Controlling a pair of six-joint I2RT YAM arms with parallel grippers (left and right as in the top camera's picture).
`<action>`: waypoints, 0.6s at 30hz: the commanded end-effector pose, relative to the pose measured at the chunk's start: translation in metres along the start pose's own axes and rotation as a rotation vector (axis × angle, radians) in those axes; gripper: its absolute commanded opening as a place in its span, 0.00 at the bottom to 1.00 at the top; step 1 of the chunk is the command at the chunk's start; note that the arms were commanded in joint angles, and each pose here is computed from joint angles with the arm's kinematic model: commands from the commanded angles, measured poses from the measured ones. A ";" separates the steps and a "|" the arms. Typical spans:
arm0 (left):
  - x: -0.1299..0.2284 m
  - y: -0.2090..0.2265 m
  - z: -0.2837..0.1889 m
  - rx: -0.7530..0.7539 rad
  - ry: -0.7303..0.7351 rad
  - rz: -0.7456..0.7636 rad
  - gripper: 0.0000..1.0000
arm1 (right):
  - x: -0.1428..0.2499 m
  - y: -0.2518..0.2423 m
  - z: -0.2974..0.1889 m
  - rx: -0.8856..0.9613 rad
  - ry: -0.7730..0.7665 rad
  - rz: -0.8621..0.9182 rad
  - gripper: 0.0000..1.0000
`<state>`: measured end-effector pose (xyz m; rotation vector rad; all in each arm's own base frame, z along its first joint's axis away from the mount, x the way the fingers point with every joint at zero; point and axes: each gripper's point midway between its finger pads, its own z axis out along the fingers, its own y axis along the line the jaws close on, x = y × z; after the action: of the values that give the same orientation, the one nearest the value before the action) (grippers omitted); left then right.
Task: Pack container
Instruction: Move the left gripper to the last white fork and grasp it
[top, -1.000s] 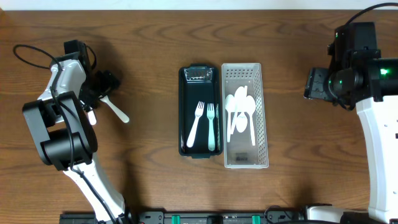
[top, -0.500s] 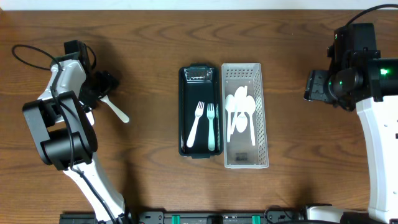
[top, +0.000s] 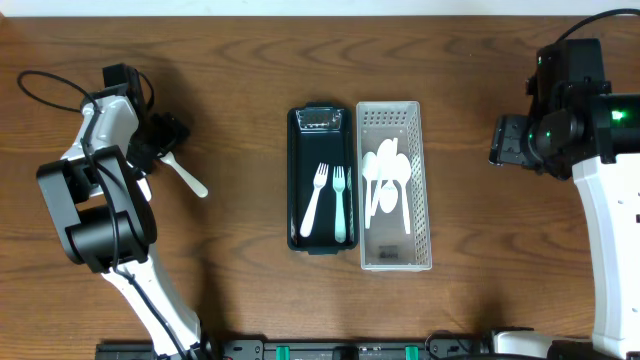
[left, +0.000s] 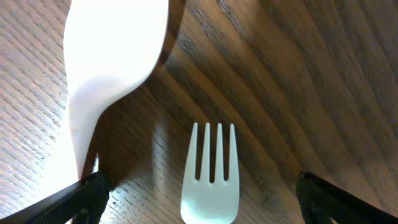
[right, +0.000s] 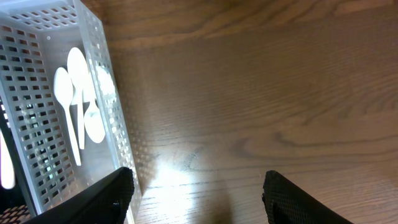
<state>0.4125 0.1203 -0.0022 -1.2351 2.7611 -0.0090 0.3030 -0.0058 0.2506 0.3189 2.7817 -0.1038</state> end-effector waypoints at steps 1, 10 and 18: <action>0.008 0.009 0.025 -0.042 0.051 -0.005 0.98 | 0.001 -0.002 0.001 0.001 0.007 0.022 0.70; 0.007 0.008 0.025 -0.040 0.048 -0.005 0.98 | 0.001 -0.001 0.001 0.000 0.007 0.022 0.70; 0.009 0.010 0.025 -0.046 0.057 -0.005 0.68 | 0.002 -0.002 0.001 0.001 0.009 0.029 0.71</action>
<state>0.4119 0.1254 -0.0033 -1.2438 2.7569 0.0294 0.3022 -0.0058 0.2504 0.3316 2.7827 -0.1017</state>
